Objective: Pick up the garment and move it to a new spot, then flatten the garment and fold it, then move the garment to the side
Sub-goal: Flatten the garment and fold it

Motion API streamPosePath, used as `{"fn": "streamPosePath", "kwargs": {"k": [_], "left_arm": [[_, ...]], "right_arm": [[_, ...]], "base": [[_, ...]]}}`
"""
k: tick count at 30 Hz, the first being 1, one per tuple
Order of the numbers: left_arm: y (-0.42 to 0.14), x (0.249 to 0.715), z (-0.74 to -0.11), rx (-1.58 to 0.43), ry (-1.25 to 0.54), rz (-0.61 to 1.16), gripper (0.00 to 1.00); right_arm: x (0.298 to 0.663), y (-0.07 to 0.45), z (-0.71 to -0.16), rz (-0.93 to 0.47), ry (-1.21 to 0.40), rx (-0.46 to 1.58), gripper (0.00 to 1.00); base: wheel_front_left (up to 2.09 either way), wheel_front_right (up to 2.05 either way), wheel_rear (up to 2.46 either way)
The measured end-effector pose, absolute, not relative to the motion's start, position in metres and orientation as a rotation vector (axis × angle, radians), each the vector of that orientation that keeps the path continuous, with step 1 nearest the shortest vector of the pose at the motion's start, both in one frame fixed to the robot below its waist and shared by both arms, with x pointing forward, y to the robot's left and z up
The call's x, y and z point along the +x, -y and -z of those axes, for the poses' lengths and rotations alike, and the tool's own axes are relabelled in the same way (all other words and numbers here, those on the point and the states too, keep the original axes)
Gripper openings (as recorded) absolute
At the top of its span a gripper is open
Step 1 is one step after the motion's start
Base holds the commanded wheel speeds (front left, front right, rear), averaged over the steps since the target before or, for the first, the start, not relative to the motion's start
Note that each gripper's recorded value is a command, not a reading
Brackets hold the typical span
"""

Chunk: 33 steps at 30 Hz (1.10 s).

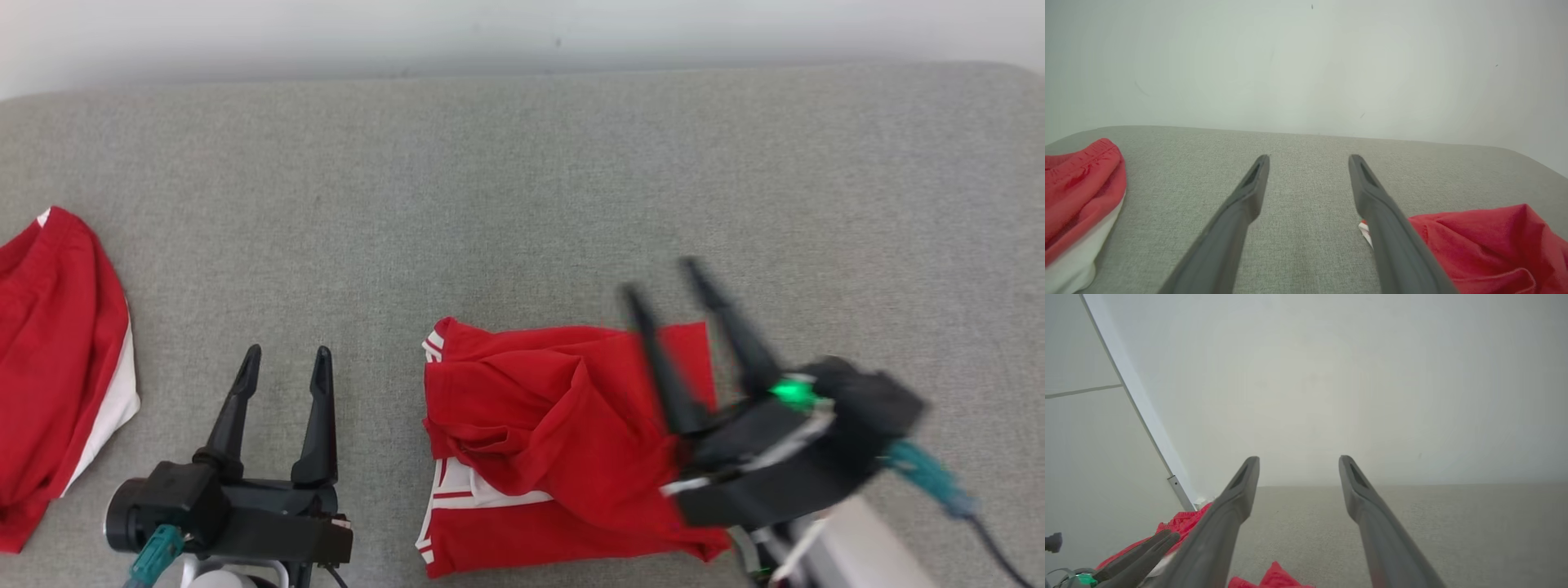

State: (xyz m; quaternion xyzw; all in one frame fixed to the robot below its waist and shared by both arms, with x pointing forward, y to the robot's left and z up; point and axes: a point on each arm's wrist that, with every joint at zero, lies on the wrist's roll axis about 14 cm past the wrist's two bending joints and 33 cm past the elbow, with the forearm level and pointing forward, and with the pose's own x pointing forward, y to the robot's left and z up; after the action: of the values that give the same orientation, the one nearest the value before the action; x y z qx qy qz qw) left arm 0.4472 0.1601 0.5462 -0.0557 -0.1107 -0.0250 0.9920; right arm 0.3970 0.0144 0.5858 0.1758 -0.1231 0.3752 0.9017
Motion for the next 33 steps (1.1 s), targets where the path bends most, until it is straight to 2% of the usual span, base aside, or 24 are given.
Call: {"fn": "streamPosePath", "kwargs": {"k": [4,5,13,22,33], "left_arm": [[-0.161,0.445,-0.556,-0.095,0.251,0.047,1.0],[-0.161,0.443,-0.561,-0.092,0.264,0.048,1.0],[-0.157,0.434,-0.567,-0.07,0.278,0.062,1.0],[-0.158,0.423,-0.567,-0.06,0.274,0.058,1.0],[-0.16,0.422,-0.565,-0.05,0.267,0.056,1.0]], "right_arm": [[0.414,0.036,-0.584,-0.609,0.282,0.291,1.0],[0.418,0.063,-0.58,-0.526,0.282,0.254,1.0],[0.412,0.144,-0.549,-0.295,0.185,0.137,1.0],[0.391,0.165,-0.527,-0.233,0.095,0.109,1.0],[0.387,0.163,-0.521,-0.234,0.076,0.113,1.0]], "base": [[0.0,0.0,0.0],[0.0,0.0,0.0],[0.0,0.0,0.0],[0.0,0.0,0.0],[0.0,0.0,0.0]]}}
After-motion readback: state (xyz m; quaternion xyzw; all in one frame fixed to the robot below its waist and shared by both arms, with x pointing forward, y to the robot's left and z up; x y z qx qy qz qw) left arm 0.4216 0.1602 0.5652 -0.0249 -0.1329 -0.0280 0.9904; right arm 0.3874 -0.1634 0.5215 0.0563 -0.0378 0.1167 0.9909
